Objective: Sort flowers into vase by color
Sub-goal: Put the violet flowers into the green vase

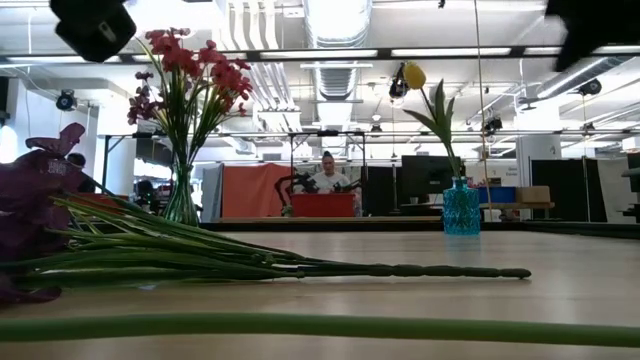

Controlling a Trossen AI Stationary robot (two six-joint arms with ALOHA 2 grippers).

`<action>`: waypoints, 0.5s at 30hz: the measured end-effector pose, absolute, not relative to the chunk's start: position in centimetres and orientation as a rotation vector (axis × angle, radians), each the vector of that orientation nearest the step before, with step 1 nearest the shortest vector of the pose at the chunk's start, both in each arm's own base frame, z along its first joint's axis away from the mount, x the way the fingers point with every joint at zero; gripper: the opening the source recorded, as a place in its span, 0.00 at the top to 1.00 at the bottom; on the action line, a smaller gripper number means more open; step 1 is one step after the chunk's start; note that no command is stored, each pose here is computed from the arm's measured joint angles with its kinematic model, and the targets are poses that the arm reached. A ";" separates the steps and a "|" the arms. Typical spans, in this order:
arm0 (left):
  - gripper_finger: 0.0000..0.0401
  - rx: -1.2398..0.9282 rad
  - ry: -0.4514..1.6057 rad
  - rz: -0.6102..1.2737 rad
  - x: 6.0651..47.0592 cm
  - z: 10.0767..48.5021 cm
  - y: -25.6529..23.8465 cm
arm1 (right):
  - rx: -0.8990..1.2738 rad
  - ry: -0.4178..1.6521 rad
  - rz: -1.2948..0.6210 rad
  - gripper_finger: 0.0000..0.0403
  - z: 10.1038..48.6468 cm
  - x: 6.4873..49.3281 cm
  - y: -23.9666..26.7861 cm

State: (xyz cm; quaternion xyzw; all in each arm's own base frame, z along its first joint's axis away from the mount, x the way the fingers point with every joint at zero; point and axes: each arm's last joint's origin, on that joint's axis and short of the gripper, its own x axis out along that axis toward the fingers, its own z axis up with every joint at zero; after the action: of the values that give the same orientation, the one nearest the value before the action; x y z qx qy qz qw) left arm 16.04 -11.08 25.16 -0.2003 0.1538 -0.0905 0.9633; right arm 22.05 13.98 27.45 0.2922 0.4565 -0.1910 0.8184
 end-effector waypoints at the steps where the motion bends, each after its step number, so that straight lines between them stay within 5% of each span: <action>1: 0.47 -0.405 0.321 -0.179 16.1 24.9 -11.3 | 0.581 0.941 -0.356 0.28 27.1 22.9 14.7; 15: 0.47 -0.343 0.367 -0.155 17.4 23.5 -13.3 | 0.080 0.892 -0.108 0.34 18.8 35.9 19.0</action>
State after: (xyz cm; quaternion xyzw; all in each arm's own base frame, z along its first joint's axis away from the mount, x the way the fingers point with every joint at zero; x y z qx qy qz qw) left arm 17.40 -13.33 23.46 -0.1695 0.1815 -0.0766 0.9656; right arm 35.94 18.97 18.84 0.0385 0.4311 -0.0522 0.9000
